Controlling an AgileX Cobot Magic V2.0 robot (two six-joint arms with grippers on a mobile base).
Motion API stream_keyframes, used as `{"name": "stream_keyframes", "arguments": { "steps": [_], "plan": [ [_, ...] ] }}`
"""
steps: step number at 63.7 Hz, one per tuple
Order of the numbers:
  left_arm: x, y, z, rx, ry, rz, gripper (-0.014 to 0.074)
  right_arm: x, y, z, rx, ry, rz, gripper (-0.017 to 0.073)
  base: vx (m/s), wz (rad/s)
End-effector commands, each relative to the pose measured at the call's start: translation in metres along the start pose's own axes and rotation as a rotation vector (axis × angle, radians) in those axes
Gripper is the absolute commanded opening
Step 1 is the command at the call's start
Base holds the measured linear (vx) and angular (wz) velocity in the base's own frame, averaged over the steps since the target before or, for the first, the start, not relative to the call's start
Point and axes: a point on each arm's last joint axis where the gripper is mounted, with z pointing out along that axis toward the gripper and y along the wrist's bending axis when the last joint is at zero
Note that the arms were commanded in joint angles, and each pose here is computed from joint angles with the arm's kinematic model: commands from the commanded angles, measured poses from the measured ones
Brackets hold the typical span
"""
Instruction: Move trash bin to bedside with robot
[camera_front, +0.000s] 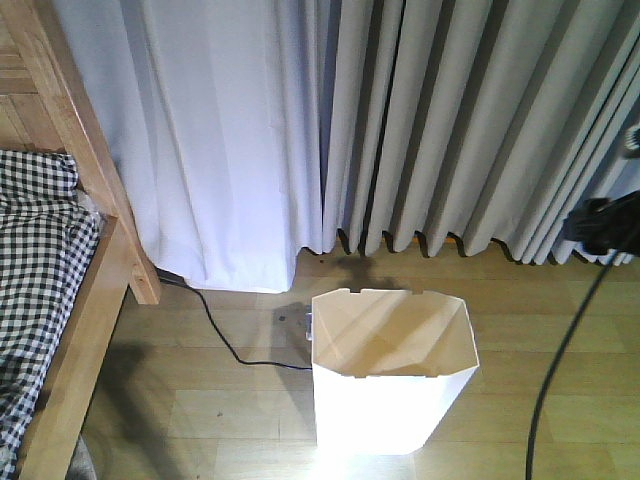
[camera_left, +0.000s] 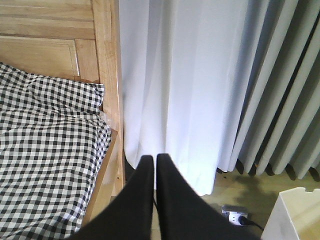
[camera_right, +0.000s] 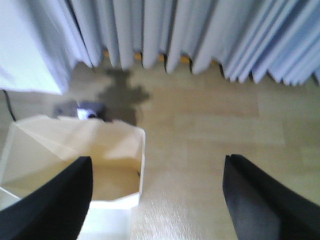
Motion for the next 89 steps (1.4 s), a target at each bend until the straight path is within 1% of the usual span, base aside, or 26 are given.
{"name": "stream_keyframes", "arguments": {
  "steps": [1,7,18,24,28,31,37,44,49,51,55,63,72,79,82,84,88,89],
  "plan": [
    [-0.005,-0.001,-0.001,0.011,-0.076,-0.006,-0.0006,-0.016,0.003,-0.042,0.012,-0.136,-0.022,0.0529,0.0,0.0],
    [-0.005,-0.001,-0.001,0.011,-0.076,-0.006,-0.0006,-0.02,0.009,-0.084,0.015,-0.263,-0.026,0.0529,0.0,0.0],
    [-0.005,-0.001,-0.001,0.011,-0.076,-0.006,-0.0006,-0.015,0.021,-0.162,0.06,-0.554,-0.039,0.0529,0.0,0.0],
    [-0.005,-0.001,-0.001,0.011,-0.076,-0.006,-0.0006,-0.002,0.029,-0.186,0.055,-0.669,-0.044,0.0529,0.0,0.0],
    [-0.005,-0.001,-0.001,0.011,-0.076,-0.006,-0.0006,0.012,0.037,-0.19,0.02,-0.705,-0.062,0.0529,0.0,0.0],
    [-0.005,-0.001,-0.001,0.011,-0.076,-0.006,-0.0006,0.022,0.042,-0.191,-0.009,-0.718,-0.066,0.0529,0.0,0.0],
    [-0.005,-0.001,-0.001,0.011,-0.076,-0.006,-0.0006,0.046,0.048,-0.19,-0.061,-0.737,-0.033,0.0529,0.0,0.0],
    [-0.005,-0.001,-0.001,0.011,-0.076,-0.006,-0.0006,0.076,0.052,-0.183,-0.082,-0.709,-0.035,0.0529,0.0,0.0],
    [-0.005,-0.001,-0.001,0.011,-0.076,-0.006,-0.0006,0.094,0.053,-0.176,-0.077,-0.712,-0.01,0.0529,0.0,0.0],
    [-0.005,-0.001,-0.001,0.011,-0.076,-0.006,-0.0006,0.098,0.051,-0.176,-0.058,-0.736,-0.011,0.0529,0.0,0.0],
    [-0.005,-0.001,-0.001,0.011,-0.076,-0.006,-0.0006,0.104,0.05,-0.175,-0.025,-0.765,-0.033,0.0529,0.0,0.0],
    [-0.005,-0.001,-0.001,0.011,-0.076,-0.006,-0.0006,0.112,0.052,-0.169,-0.044,-0.711,-0.041,0.0529,0.0,0.0],
    [-0.005,-0.001,-0.001,0.011,-0.076,-0.006,-0.0006,0.111,0.053,-0.17,-0.06,-0.723,-0.017,0.0529,0.0,0.0],
    [-0.005,-0.001,-0.001,0.011,-0.076,-0.006,-0.0006,0.111,0.053,-0.17,-0.057,-0.717,-0.024,0.0525,0.0,0.0],
    [-0.005,-0.001,-0.001,0.011,-0.076,-0.006,-0.0006,0.111,0.053,-0.17,-0.056,-0.717,-0.024,0.0501,0.0,0.0],
    [-0.005,-0.001,-0.001,0.011,-0.076,-0.006,-0.0006,0.112,0.053,-0.169,-0.054,-0.716,-0.027,0.0465,0.0,0.0],
    [-0.005,-0.001,-0.001,0.011,-0.076,-0.006,-0.0006,0.112,0.053,-0.169,-0.051,-0.715,-0.032,0.0346,0.0,0.0],
    [-0.005,-0.001,-0.001,0.011,-0.076,-0.006,-0.0006,0.112,0.053,-0.169,-0.048,-0.714,-0.035,0.0302,0.0,0.0]
  ]
}}
